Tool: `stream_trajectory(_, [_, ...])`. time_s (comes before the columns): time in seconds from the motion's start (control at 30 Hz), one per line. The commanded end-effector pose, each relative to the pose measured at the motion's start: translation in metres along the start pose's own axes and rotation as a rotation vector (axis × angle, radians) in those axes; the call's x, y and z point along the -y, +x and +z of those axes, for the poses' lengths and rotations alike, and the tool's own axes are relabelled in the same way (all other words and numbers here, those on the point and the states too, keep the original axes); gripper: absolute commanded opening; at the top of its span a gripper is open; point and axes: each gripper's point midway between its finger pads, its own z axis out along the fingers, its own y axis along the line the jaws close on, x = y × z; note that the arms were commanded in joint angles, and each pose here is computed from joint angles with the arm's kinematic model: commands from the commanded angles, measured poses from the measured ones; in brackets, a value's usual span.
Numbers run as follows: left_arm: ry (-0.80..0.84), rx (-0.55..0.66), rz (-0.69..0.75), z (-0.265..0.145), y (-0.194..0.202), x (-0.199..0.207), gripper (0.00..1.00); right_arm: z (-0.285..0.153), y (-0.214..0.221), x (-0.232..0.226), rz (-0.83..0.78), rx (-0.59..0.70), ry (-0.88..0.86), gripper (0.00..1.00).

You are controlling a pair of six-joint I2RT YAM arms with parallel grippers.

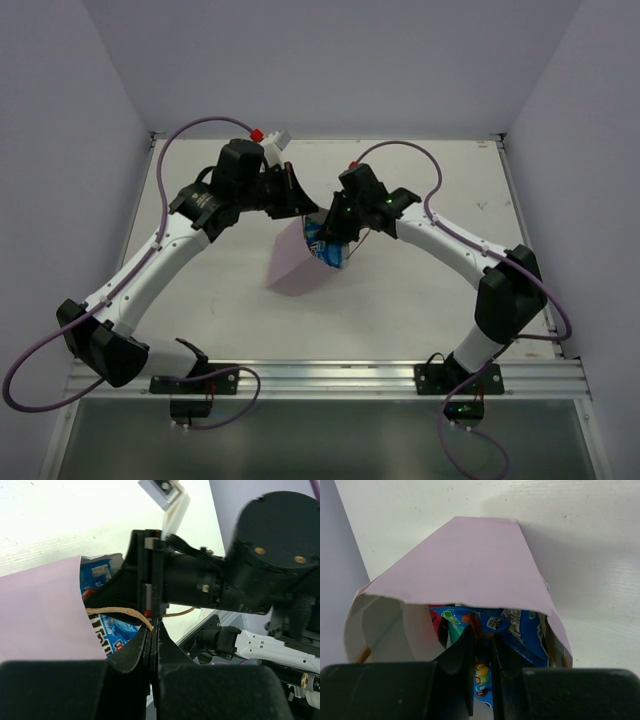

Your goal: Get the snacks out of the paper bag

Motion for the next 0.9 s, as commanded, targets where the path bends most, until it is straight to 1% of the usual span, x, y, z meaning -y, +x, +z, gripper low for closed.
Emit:
stream_trajectory(0.0, [0.044, 0.052, 0.045, -0.005, -0.014, 0.007, 0.00, -0.056, -0.019, -0.031, -0.039, 0.120, -0.094, 0.03])
stream_trajectory(0.07, [0.033, 0.052, 0.045, -0.005, -0.013, 0.002, 0.00, -0.080, -0.024, -0.036, -0.042, 0.174, -0.112, 0.03])
stream_trajectory(0.2, [0.017, 0.049, 0.042, -0.004, -0.013, -0.009, 0.00, -0.120, -0.035, -0.036, -0.058, 0.256, -0.085, 0.02])
stream_trajectory(0.3, [0.012, 0.048, 0.037, -0.004, -0.011, -0.014, 0.00, -0.146, -0.041, -0.032, -0.039, 0.300, -0.091, 0.02])
stream_trajectory(0.37, [0.016, 0.043, 0.036, -0.004, -0.010, -0.014, 0.00, -0.159, -0.048, -0.028, -0.035, 0.346, -0.090, 0.02])
stream_trajectory(0.4, [0.013, 0.036, 0.034, -0.003, -0.007, -0.016, 0.00, -0.173, -0.054, -0.027, -0.030, 0.379, -0.105, 0.03])
stream_trajectory(0.5, [0.021, 0.034, 0.034, -0.001, -0.007, -0.016, 0.00, -0.190, -0.068, -0.021, -0.002, 0.407, -0.128, 0.02])
stream_trajectory(0.6, [0.034, 0.033, 0.035, 0.001, -0.008, -0.015, 0.00, -0.192, -0.073, -0.022, -0.005, 0.393, -0.146, 0.01])
stream_trajectory(0.67, [0.045, 0.028, 0.035, 0.006, -0.008, -0.014, 0.00, -0.184, -0.074, -0.021, -0.006, 0.373, -0.130, 0.00])
stream_trajectory(0.77, [0.059, 0.036, 0.038, 0.007, -0.013, -0.010, 0.00, -0.189, -0.083, -0.027, 0.006, 0.394, -0.143, 0.00])
stream_trajectory(0.83, [0.050, 0.029, 0.044, 0.007, -0.014, -0.010, 0.00, -0.201, -0.097, -0.034, 0.004, 0.438, -0.154, 0.00])
stream_trajectory(0.87, [0.040, 0.035, 0.048, 0.005, -0.016, -0.012, 0.00, -0.196, -0.105, -0.032, 0.009, 0.436, -0.134, 0.01])
